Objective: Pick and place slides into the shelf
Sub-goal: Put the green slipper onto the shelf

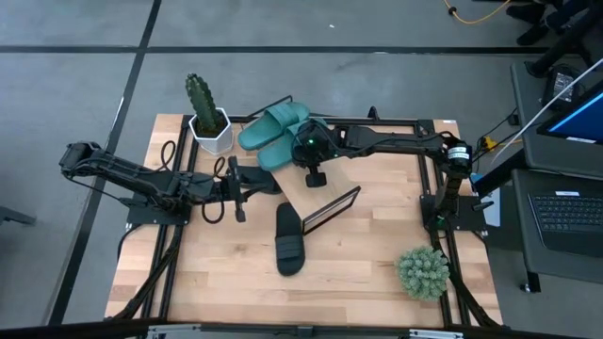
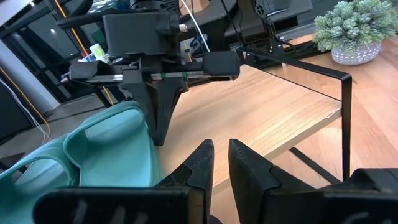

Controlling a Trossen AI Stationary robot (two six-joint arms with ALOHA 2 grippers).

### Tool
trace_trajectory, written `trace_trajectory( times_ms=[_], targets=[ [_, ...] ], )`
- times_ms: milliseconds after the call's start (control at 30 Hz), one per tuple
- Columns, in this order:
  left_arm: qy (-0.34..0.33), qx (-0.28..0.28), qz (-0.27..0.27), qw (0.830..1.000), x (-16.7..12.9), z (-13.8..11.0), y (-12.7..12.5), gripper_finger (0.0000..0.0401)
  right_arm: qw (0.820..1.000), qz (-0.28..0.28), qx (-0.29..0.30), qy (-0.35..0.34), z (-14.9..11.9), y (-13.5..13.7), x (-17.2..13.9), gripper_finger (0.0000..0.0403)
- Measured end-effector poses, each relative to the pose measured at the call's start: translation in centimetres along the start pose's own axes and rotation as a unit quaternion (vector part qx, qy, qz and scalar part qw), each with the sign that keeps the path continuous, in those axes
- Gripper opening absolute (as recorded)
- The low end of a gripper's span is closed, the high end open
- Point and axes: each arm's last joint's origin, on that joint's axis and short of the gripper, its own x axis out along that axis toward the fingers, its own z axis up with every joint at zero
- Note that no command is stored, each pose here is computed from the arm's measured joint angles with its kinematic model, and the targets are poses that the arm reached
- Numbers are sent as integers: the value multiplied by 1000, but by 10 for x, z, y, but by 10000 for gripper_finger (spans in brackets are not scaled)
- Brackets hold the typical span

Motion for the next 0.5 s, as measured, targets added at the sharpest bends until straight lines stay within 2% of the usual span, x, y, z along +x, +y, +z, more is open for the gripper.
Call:
trace_trajectory(
  times_ms=[500],
  targets=[
    [0, 0, 0, 1000, 0, 0, 0, 43, 1000, 10, 0, -24, 3, -1, -1, 3]
  ],
)
